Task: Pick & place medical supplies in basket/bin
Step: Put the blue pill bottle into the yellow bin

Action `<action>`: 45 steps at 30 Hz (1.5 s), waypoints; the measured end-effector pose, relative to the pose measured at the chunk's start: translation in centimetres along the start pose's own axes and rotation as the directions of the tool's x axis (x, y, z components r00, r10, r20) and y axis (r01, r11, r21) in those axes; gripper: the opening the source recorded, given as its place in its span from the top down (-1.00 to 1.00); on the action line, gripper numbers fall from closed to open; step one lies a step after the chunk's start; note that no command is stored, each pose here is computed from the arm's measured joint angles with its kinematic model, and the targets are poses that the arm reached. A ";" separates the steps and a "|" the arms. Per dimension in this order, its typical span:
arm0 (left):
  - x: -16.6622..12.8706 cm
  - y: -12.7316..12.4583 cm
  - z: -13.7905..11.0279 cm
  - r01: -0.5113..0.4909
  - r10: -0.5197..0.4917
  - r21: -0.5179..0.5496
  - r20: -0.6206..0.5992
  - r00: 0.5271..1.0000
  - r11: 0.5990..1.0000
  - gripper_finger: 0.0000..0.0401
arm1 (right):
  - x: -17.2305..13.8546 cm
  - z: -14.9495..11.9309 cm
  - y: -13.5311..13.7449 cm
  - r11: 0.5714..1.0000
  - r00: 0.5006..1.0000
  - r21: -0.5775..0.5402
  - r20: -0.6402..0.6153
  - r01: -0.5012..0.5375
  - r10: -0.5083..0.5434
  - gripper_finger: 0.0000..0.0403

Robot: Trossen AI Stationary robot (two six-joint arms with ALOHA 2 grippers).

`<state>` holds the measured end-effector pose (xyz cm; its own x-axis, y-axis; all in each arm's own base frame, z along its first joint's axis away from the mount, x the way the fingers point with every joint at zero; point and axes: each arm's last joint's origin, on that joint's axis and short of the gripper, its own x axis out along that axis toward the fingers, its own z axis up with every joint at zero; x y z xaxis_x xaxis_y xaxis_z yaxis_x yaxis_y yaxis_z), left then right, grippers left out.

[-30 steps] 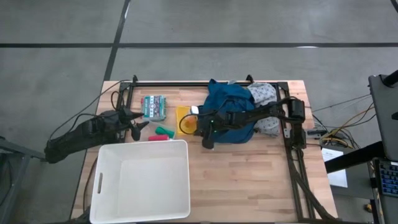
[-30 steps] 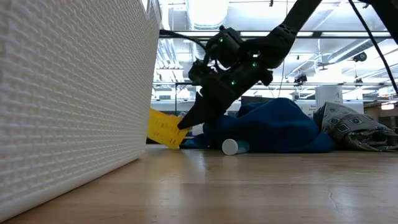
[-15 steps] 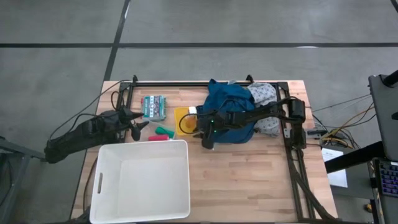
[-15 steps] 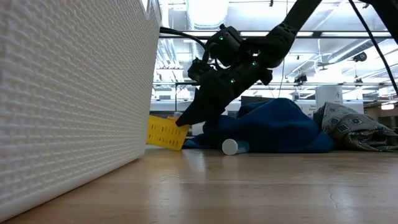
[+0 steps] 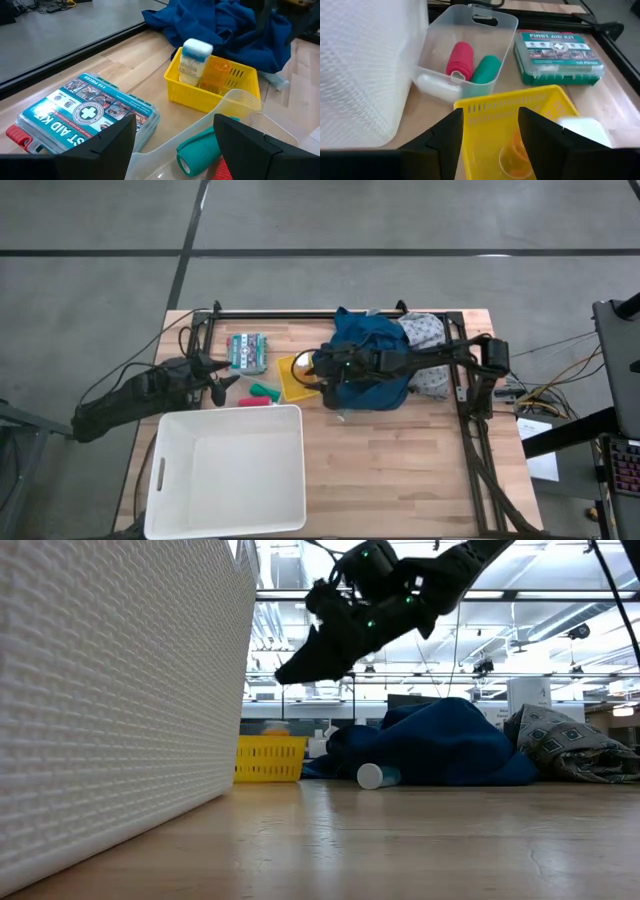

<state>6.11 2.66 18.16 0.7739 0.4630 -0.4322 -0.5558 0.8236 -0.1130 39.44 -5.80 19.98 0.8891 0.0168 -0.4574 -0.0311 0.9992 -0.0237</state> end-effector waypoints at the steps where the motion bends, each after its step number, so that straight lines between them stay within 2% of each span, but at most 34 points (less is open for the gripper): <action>1: 0.0 0.0 0.0 0.000 0.000 0.000 0.000 1.000 1.000 -0.35 | -0.3 0.1 0.0 1.000 1.000 -0.006 -0.005 -0.003 0.003 0.05; 3: 0.0 0.0 0.0 0.000 0.000 0.000 0.000 1.000 1.000 -0.35 | -0.8 0.5 0.1 1.000 1.000 -0.019 -0.008 -0.007 0.006 0.03; 6: 0.0 0.0 0.0 0.000 0.000 0.000 0.000 1.000 1.000 -0.35 | -1.7 0.4 0.4 0.999 0.997 -0.021 -0.077 -0.027 0.025 0.01; 12: 0.0 0.0 0.0 -0.001 0.001 0.000 -0.001 1.000 1.000 -0.35 | -3.9 -0.8 1.6 0.974 0.943 -0.095 -0.284 -0.205 0.171 0.02; 16: 0.0 0.0 0.0 -0.001 0.001 -0.001 0.000 1.000 1.000 -0.35 | -5.1 -1.5 2.1 0.944 0.902 -0.133 -0.361 -0.303 0.238 0.05; 18: 0.0 0.0 0.0 0.000 0.000 0.000 0.000 1.000 1.000 -0.35 | -5.5 -1.6 2.3 0.931 0.894 -0.150 -0.365 -0.332 0.261 0.07; 23: 0.1 0.0 0.0 -0.002 0.002 0.001 -0.006 1.000 1.000 -0.35 | -6.0 -2.3 2.8 0.878 0.840 -0.152 -0.403 -0.454 0.364 0.07; 31: 0.1 0.0 0.0 -0.002 0.002 0.001 -0.006 1.000 1.000 -0.35 | -5.3 -2.5 4.5 0.778 0.799 -0.254 -0.385 -0.574 0.463 0.06; 35: 0.1 0.0 0.0 -0.002 0.002 0.001 -0.006 1.000 1.000 -0.35 | -4.1 -3.7 5.2 0.748 0.769 -0.263 -0.425 -0.609 0.477 0.06; 39: 0.1 0.0 0.0 -0.002 0.002 0.001 -0.006 1.000 1.000 -0.35 | -2.8 -5.1 5.2 0.737 0.748 -0.257 -0.466 -0.625 0.472 0.06; 45: 0.1 0.0 0.0 -0.002 0.002 0.001 -0.006 1.000 1.000 -0.35 | -1.7 -6.3 4.9 0.743 0.770 -0.332 -0.518 -0.582 0.372 0.06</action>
<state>6.16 2.68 18.13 0.7712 0.4624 -0.4375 -0.5568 0.8231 -0.1118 34.94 -1.16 15.03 0.4371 0.3668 -0.8212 -0.6917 0.7207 -0.0463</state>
